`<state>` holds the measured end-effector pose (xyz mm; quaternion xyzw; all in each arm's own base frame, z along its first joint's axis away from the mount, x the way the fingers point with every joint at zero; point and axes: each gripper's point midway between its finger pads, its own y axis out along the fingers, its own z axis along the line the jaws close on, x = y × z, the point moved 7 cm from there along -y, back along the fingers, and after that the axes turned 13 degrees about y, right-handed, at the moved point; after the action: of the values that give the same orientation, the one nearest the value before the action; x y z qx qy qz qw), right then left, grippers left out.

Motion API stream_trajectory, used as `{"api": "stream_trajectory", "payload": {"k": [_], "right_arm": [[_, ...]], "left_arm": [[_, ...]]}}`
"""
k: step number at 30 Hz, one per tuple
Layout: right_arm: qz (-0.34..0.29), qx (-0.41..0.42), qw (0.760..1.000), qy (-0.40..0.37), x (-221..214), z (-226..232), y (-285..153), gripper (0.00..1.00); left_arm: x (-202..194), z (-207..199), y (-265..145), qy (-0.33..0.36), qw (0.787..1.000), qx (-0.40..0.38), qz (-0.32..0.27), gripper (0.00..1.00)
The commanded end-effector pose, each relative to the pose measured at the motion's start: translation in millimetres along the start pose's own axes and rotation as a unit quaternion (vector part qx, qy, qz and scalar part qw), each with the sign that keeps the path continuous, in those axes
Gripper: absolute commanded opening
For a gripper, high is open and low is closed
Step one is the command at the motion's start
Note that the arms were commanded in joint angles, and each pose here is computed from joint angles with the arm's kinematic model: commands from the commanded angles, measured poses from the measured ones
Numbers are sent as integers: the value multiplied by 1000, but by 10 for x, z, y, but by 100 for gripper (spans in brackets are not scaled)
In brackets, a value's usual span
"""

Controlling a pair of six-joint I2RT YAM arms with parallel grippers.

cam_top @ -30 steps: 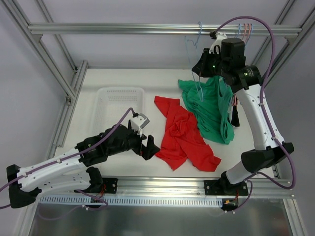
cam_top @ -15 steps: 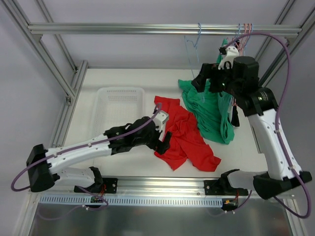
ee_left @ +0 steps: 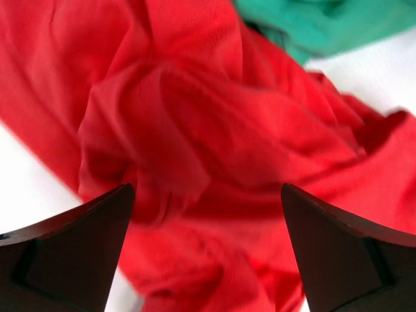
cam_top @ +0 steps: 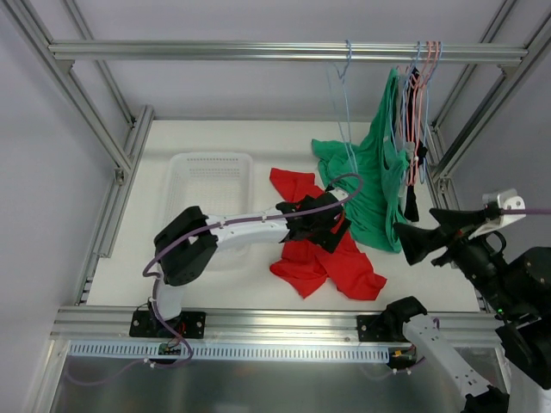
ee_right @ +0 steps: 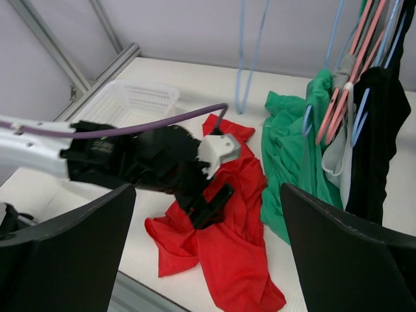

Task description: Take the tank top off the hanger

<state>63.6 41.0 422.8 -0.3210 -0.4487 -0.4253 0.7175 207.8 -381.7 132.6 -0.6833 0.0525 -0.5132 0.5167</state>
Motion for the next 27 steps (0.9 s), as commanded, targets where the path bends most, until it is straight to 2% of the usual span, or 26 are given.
{"api": "stream_trajectory", "payload": {"k": [1, 5, 7, 9, 10, 11, 15, 18, 21, 24, 26, 27], "right_arm": [[46, 32, 998, -11, -214, 14, -103, 100], [40, 80, 996, -16, -255, 101, -283, 100], [37, 105, 993, -25, -273, 145, -356, 99], [41, 133, 990, -30, -294, 195, -399, 99], [42, 138, 989, -33, -304, 202, -413, 99], [42, 143, 988, -34, -308, 207, -421, 99], [33, 133, 990, -39, -318, 176, -445, 100], [29, 123, 991, -39, -327, 145, -416, 99], [30, 110, 993, -36, -350, 110, -371, 100], [27, 98, 994, -36, -354, 76, -344, 99], [25, 94, 995, -36, -348, 69, -337, 99], [24, 93, 995, -35, -341, 70, -335, 99]], "left_arm": [[110, 67, 234, -6, 999, 36, -2, 99], [-171, 30, 561, -49, 996, 58, 41, 99], [-382, 45, 653, -60, 994, 74, 62, 91], [-456, 74, 655, -77, 991, 94, 58, 31], [-547, 105, 584, -82, 989, 106, 62, 6], [-562, 126, 520, -95, 987, 117, 57, 0], [-515, 296, 15, -120, 980, 159, 7, 0], [-185, 443, -659, -126, 976, 160, -83, 0], [51, 541, -1094, -108, 972, 158, -139, 0], [384, 692, -1828, -119, 953, 156, -232, 0], [472, 783, -2102, -103, 947, 170, -253, 0], [612, 834, -2364, -108, 937, 173, -283, 0]]}}
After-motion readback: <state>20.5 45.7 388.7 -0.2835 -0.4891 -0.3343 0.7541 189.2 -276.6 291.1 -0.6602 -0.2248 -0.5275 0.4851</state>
